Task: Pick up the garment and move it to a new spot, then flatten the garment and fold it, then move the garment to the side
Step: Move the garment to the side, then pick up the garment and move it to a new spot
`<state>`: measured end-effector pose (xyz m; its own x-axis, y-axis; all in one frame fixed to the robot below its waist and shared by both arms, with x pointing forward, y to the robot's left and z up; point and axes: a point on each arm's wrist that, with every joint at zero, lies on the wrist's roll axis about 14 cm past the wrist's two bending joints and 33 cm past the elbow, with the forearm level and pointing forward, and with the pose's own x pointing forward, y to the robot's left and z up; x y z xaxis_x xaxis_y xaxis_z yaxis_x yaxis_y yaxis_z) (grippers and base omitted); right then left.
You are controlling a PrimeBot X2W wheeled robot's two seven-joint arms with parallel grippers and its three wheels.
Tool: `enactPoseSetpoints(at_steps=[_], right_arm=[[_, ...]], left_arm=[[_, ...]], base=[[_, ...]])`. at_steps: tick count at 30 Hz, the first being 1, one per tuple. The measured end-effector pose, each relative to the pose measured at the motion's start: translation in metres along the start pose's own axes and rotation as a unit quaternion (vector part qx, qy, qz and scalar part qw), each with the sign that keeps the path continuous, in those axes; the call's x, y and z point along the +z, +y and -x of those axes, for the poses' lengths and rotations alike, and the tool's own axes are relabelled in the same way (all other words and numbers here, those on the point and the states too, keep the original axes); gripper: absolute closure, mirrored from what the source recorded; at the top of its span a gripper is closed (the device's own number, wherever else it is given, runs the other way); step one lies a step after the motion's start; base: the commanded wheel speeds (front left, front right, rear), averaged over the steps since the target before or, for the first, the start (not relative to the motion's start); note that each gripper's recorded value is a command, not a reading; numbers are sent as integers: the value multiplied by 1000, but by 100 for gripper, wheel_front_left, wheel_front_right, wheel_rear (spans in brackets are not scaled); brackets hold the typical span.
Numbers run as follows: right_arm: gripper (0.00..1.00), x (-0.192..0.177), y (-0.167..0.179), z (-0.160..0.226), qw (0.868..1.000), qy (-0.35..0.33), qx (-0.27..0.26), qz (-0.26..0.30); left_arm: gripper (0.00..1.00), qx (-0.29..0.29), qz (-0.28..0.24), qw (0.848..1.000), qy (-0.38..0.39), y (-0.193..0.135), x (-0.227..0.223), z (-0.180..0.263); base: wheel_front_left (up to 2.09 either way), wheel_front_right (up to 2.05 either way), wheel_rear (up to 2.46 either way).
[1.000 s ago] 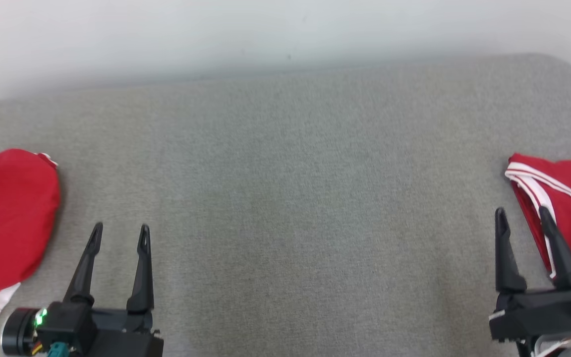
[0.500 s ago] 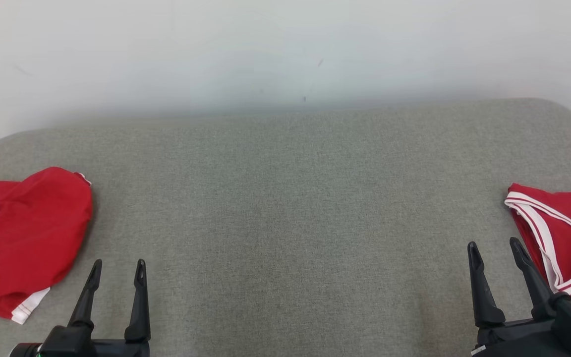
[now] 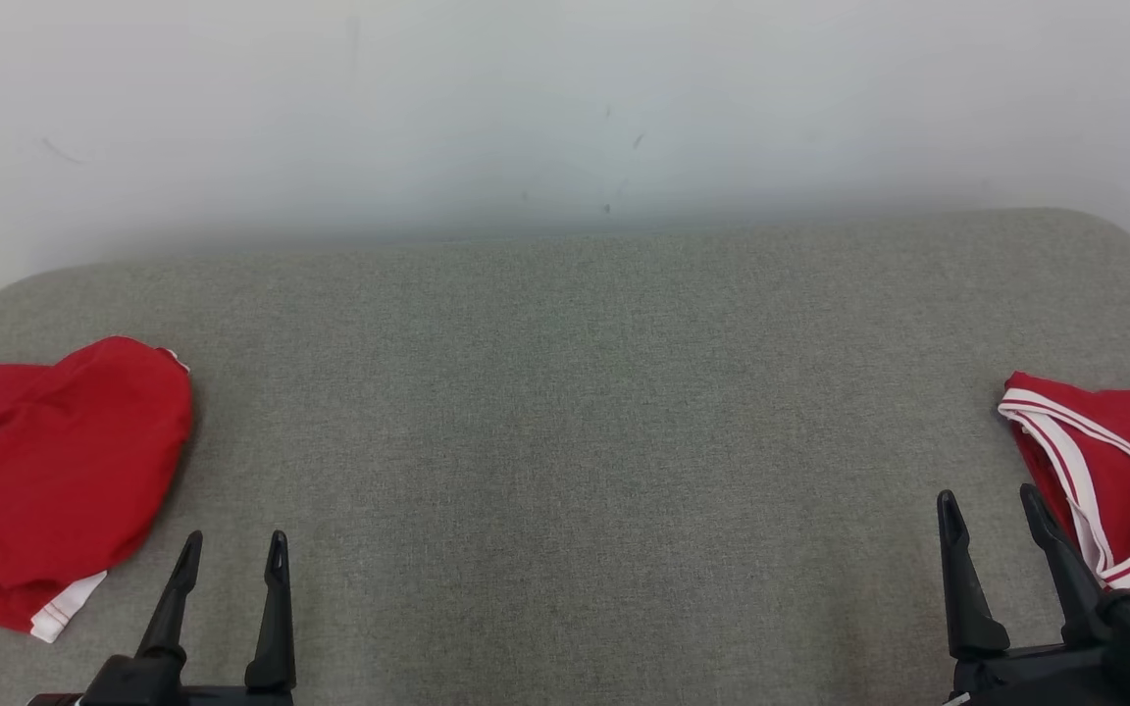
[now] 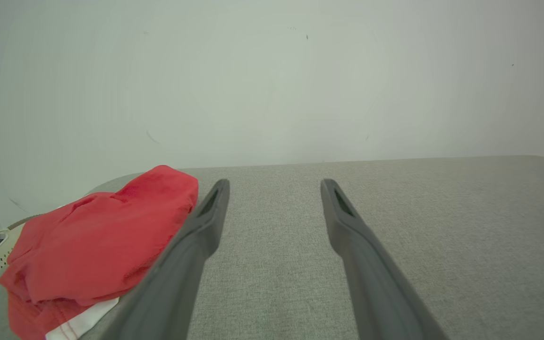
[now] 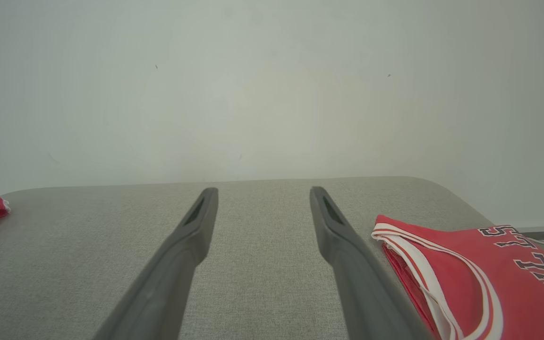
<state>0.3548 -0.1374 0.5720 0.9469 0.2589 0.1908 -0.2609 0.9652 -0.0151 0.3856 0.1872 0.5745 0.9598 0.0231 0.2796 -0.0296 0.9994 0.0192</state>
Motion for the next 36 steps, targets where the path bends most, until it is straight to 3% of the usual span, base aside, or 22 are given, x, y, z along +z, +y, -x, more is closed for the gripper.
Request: enactPoseSetpoints(at_steps=[18, 36], right_arm=[[0, -3, 8, -5, 1000, 3, 12, -7], [0, -20, 102, -46, 985, 22, 165, -45]], left_arm=[[0, 10, -13, 1000, -9, 8, 7, 0], [0, 149, -55, 987, -19, 96, 31, 52]], base=[[0, 0, 0], [0, 0, 0]])
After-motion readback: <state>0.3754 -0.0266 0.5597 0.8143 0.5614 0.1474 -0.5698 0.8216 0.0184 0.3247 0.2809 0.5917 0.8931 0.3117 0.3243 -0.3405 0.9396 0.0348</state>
